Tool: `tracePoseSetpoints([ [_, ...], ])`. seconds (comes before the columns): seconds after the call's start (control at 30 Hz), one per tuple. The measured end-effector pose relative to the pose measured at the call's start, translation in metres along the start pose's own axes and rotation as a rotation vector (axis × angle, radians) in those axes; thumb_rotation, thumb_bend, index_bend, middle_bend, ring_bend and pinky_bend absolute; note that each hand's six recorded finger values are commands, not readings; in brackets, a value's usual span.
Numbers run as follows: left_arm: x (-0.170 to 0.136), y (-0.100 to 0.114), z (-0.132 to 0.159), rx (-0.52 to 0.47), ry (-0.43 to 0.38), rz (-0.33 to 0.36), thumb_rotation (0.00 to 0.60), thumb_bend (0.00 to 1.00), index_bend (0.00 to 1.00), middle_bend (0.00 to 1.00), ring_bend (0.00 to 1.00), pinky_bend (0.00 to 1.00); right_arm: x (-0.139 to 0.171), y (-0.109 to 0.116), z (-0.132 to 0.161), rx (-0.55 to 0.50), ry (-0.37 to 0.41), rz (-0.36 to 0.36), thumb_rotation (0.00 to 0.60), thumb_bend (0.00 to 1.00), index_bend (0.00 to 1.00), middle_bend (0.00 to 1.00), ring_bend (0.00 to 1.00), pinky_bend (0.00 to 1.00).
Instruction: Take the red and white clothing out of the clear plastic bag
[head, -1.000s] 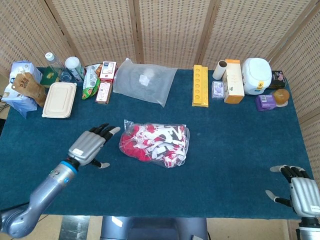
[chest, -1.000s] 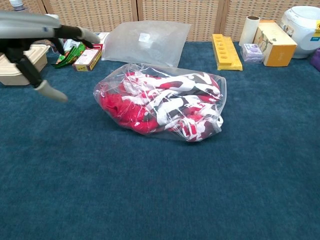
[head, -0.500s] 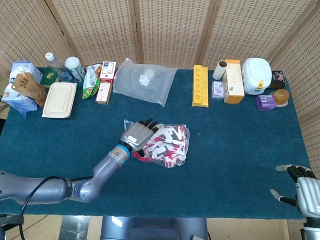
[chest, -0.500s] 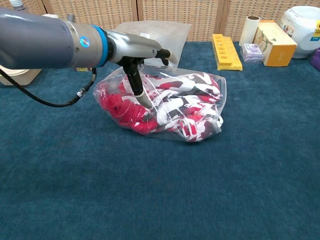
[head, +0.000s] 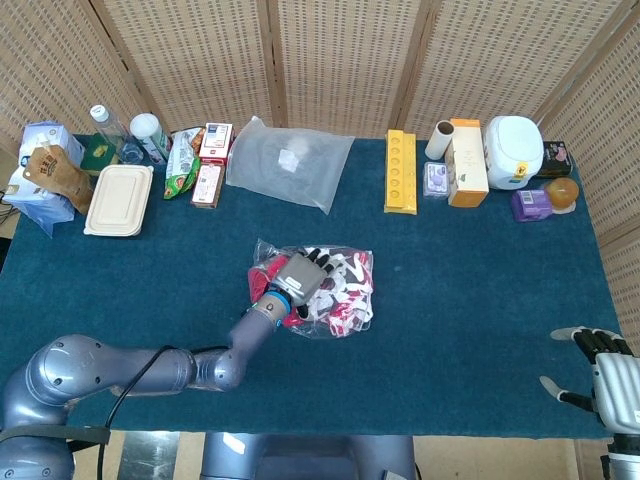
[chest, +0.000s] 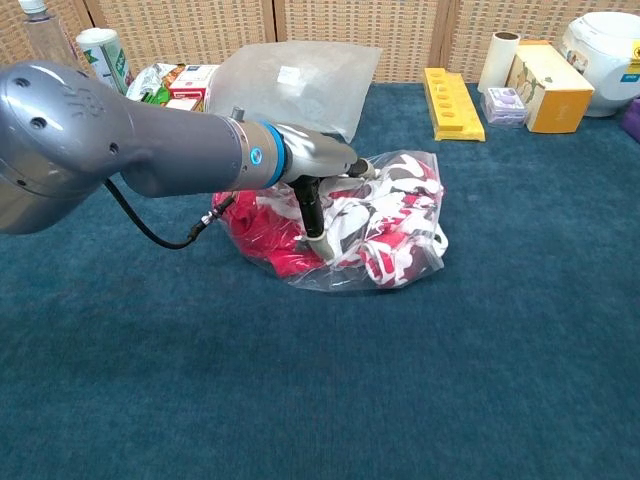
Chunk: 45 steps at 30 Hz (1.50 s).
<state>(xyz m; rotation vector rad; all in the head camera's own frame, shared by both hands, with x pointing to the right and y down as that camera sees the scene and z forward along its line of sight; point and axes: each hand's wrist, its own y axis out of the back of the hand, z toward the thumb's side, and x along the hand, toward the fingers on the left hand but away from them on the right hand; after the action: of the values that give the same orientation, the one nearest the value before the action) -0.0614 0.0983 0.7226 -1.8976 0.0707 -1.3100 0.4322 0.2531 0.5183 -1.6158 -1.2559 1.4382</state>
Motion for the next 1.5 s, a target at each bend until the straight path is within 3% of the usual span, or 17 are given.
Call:
tracePoseSetpoints([
  [0.1,0.005,-0.001,0.002,0.010,-0.010,0.023,0.600,0.37,0.75,0.46,0.49,0.64,0.000,0.001,0.000,-0.002,-0.002,-0.002,0.600,0.06,0.36,0.38,0.32,0.24],
  [0.27,0.009,0.001,0.003,0.027,-0.041,0.085,0.600,0.40,0.89,0.59,0.61,0.73,-0.001,0.001,0.002,-0.005,0.001,-0.003,0.600,0.06,0.36,0.38,0.32,0.24],
  [0.6,0.007,0.011,0.005,-0.006,-0.168,0.265,0.600,0.41,0.91,0.63,0.65,0.76,-0.001,0.005,0.005,-0.006,0.002,-0.020,0.600,0.06,0.36,0.38,0.32,0.24],
  [0.9,-0.009,0.017,-0.012,-0.109,-0.306,0.422,0.600,0.42,0.91,0.63,0.65,0.76,-0.003,0.005,0.009,-0.009,0.006,-0.026,0.600,0.06,0.36,0.38,0.32,0.25],
  [1.13,-0.030,0.031,-0.039,-0.143,-0.366,0.618,0.600,0.42,0.91,0.63,0.65,0.76,-0.014,0.000,0.015,-0.025,0.028,-0.007,0.600,0.06,0.36,0.39,0.33,0.27],
  [1.33,-0.053,0.040,-0.057,-0.197,-0.441,0.780,0.600,0.40,0.91,0.63,0.65,0.76,-0.028,-0.008,0.020,-0.045,0.046,0.015,0.600,0.06,0.36,0.39,0.35,0.31],
  [1.5,-0.065,0.037,-0.059,-0.247,-0.490,0.847,0.600,0.39,0.91,0.63,0.65,0.76,-0.041,-0.014,0.028,-0.074,0.072,0.008,0.600,0.06,0.37,0.45,0.45,0.43],
])
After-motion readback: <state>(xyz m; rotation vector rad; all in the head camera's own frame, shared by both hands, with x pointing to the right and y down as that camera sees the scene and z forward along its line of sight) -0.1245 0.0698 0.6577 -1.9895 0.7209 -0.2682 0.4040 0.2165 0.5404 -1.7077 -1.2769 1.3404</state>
